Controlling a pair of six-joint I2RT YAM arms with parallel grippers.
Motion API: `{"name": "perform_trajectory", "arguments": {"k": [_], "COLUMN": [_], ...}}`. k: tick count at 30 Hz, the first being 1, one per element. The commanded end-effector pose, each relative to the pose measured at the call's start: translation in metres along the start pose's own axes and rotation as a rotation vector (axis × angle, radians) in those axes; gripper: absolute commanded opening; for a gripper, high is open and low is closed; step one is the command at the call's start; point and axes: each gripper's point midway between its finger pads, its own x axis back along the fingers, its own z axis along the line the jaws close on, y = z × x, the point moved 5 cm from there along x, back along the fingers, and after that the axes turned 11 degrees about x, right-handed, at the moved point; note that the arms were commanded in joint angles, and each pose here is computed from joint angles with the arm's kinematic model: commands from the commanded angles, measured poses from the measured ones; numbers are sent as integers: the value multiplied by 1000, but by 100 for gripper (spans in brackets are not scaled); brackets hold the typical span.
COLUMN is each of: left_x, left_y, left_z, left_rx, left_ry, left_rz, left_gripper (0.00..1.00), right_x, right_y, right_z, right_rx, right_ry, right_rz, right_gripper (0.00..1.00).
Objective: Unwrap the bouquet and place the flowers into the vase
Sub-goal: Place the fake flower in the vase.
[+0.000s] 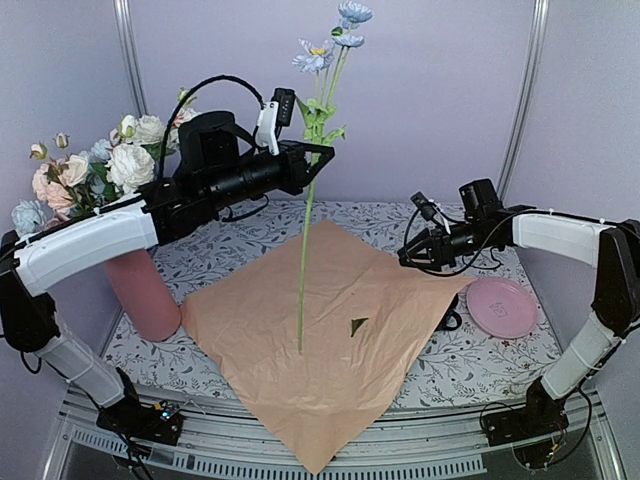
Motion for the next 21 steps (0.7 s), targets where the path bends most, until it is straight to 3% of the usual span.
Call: {"name": "perform_trajectory", "arguments": {"k": [1, 8, 16, 21], "left_x": [25, 86, 156, 189], "left_y": [4, 8, 30, 59], "left_z": [0, 0, 2, 6], "left_rx": [-176, -238, -246, -263], "left_ry": [94, 220, 365, 500], "left_rz": [195, 296, 251, 141], "left_gripper": [0, 0, 0, 0], "right_x": [12, 12, 8, 9], "right_y": [-11, -18, -25, -25], "right_z": [-19, -24, -28, -26], "right_rx": [9, 21, 7, 9], "right_ry": [-70, -89, -69, -68], "right_rz": [-5, 11, 16, 15], "right_gripper": [58, 58, 58, 58]}}
